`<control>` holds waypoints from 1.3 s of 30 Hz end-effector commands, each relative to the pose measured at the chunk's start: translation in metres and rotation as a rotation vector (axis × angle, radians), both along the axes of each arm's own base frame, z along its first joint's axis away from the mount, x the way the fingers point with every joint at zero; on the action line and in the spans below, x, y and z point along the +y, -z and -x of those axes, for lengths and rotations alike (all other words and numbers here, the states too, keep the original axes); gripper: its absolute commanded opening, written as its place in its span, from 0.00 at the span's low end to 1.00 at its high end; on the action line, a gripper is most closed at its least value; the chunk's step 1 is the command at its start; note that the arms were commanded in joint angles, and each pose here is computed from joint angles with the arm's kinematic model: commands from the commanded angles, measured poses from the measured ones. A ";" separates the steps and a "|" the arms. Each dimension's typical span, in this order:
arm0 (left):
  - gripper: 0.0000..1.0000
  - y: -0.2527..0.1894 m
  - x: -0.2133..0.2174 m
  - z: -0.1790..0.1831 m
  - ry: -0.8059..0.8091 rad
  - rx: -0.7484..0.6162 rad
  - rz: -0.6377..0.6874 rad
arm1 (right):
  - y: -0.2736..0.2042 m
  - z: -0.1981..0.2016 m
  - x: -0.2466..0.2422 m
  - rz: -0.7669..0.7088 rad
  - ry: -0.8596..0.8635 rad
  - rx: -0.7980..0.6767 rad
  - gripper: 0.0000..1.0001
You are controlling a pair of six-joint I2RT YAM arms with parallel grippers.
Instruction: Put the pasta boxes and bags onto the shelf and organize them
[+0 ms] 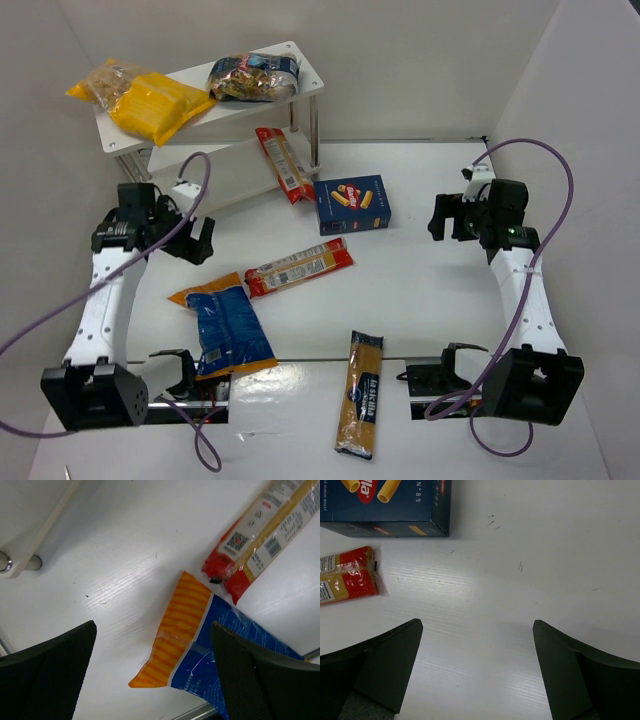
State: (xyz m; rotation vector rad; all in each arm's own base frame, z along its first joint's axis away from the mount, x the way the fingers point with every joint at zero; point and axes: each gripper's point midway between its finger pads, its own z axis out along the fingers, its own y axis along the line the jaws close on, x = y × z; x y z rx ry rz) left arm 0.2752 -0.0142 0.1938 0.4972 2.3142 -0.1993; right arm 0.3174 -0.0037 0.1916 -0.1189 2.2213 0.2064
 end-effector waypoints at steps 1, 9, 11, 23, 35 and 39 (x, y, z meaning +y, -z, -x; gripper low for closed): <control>1.00 0.012 -0.004 0.022 0.174 0.142 -0.089 | -0.007 -0.009 0.002 -0.002 -0.029 -0.051 0.99; 1.00 0.053 0.003 0.041 0.353 0.335 -0.299 | -0.014 -0.006 0.006 -0.009 -0.044 -0.076 0.99; 1.00 0.063 0.002 0.050 0.412 0.358 -0.346 | -0.015 -0.006 0.007 -0.008 -0.057 -0.079 0.99; 1.00 0.085 -0.034 0.061 0.666 0.376 -0.360 | -0.006 -0.007 0.014 -0.026 -0.105 -0.053 0.99; 1.00 0.067 -0.053 0.026 0.498 0.158 -0.358 | 0.014 0.003 0.079 0.123 -0.407 -0.001 0.99; 1.00 0.055 -0.064 0.019 0.496 0.092 -0.320 | 0.039 0.010 0.130 0.243 -0.559 0.042 0.99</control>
